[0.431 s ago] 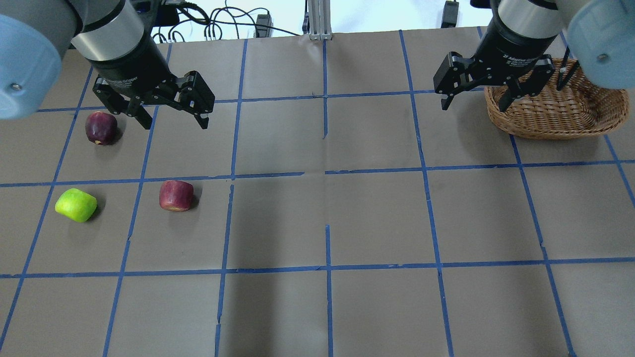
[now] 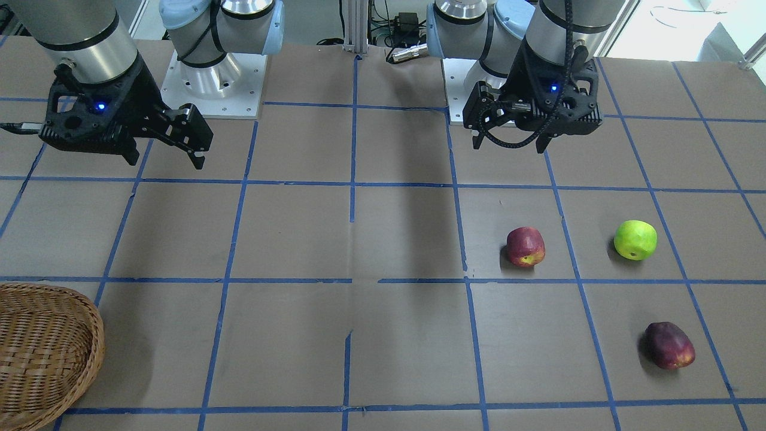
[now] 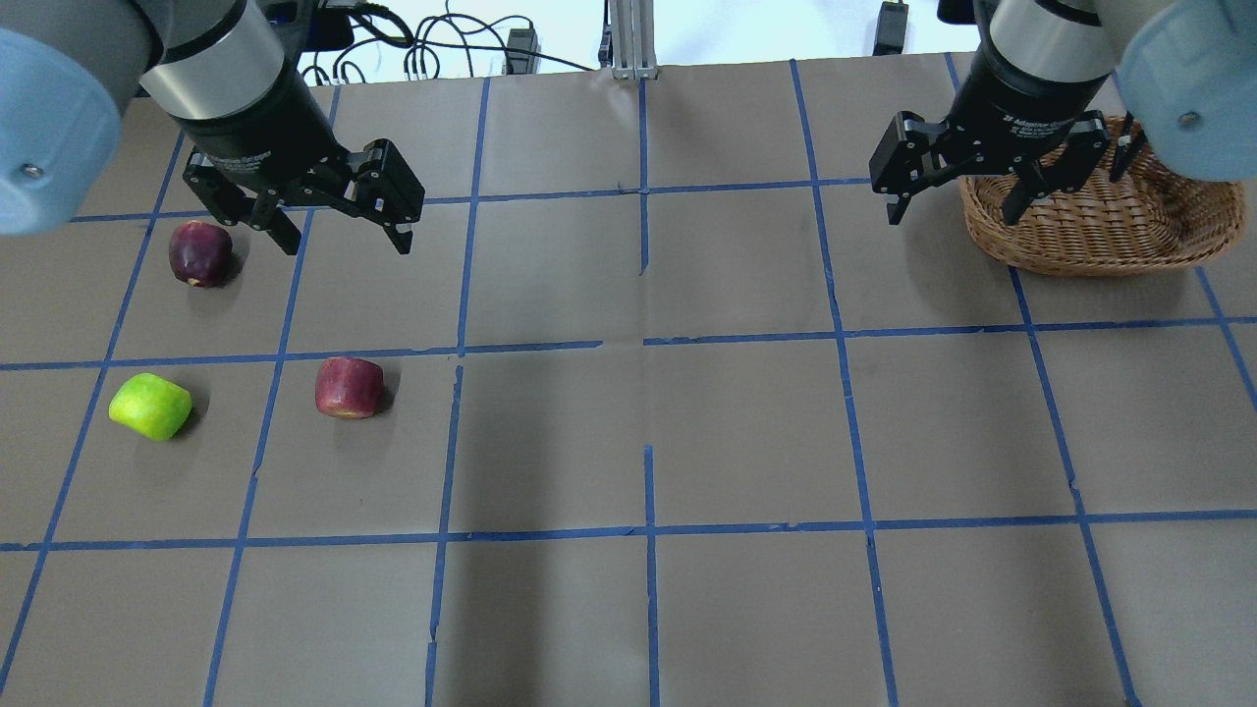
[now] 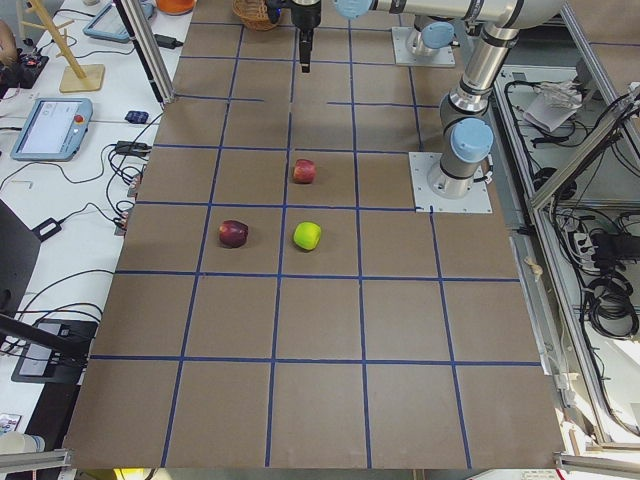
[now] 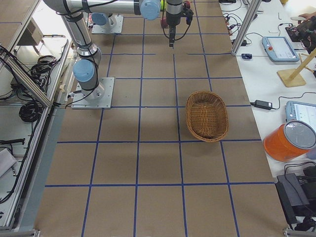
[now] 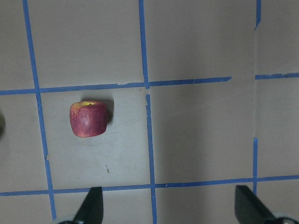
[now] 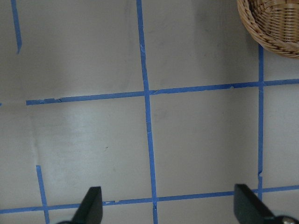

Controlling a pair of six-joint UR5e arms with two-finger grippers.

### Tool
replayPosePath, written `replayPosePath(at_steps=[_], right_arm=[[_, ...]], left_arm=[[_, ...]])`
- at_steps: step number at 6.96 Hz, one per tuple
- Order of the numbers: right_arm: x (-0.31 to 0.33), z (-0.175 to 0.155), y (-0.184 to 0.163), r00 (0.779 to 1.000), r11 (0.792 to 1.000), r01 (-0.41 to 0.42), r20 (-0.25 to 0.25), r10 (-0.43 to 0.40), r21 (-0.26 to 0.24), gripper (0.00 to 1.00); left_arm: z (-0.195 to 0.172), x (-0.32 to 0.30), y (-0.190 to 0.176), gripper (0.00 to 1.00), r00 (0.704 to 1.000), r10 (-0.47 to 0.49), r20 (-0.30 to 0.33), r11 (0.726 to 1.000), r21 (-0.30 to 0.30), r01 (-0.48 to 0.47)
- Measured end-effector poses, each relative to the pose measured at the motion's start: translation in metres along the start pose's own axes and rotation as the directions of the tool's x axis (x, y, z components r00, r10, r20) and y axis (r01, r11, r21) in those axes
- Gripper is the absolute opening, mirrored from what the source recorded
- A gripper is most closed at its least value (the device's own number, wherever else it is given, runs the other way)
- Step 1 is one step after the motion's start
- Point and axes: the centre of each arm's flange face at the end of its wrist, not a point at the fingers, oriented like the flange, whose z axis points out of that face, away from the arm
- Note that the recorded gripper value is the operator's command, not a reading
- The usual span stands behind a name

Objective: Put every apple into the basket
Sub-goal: 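Lower the left gripper toward the red apple in the middle, then close the left gripper around the red apple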

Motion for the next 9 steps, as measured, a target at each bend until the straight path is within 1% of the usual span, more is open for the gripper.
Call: replayPosePath(at_steps=[2, 3, 4, 5, 6, 7, 8, 9], right_arm=[[0.000, 0.001, 0.000, 1.000, 1.000, 0.001, -0.008, -0.001, -0.002, 1.00], [0.000, 0.001, 0.000, 1.000, 1.000, 0.001, -0.009, -0.001, -0.001, 1.00], [0.000, 0.000, 0.000, 1.000, 1.000, 0.001, -0.010, -0.001, 0.000, 1.00], [0.000, 0.000, 0.000, 1.000, 1.000, 0.001, -0.010, -0.001, 0.000, 1.00], [0.000, 0.000, 0.000, 1.000, 1.000, 0.001, -0.010, -0.001, 0.000, 1.00], [0.000, 0.000, 0.001, 1.000, 1.000, 0.000, -0.010, 0.000, -0.001, 1.00], [0.000, 0.000, 0.001, 1.000, 1.000, 0.000, -0.010, 0.000, -0.001, 1.00], [0.000, 0.000, 0.001, 1.000, 1.000, 0.000, -0.010, 0.000, 0.000, 1.00]], left_arm=[[0.013, -0.007, -0.008, 1.00, 1.000, -0.005, -0.004, 1.000, -0.019, 0.005], [0.040, -0.025, -0.020, 1.00, 1.000, -0.030, -0.008, 0.999, -0.025, 0.030], [0.090, -0.051, -0.035, 1.00, 1.000, -0.027, -0.011, 1.000, -0.001, 0.027], [0.150, -0.084, -0.038, 1.00, 1.000, 0.017, -0.007, 0.999, 0.034, -0.017], [0.206, -0.115, -0.030, 1.00, 0.999, 0.046, 0.001, 0.997, 0.056, -0.046], [0.250, -0.134, -0.019, 1.00, 0.999, 0.050, 0.004, 0.997, 0.061, -0.050], [0.280, -0.142, -0.012, 1.00, 0.999, 0.047, 0.000, 0.998, 0.047, -0.047], [0.302, -0.144, -0.010, 1.00, 0.999, 0.045, -0.010, 0.999, 0.019, -0.045]])
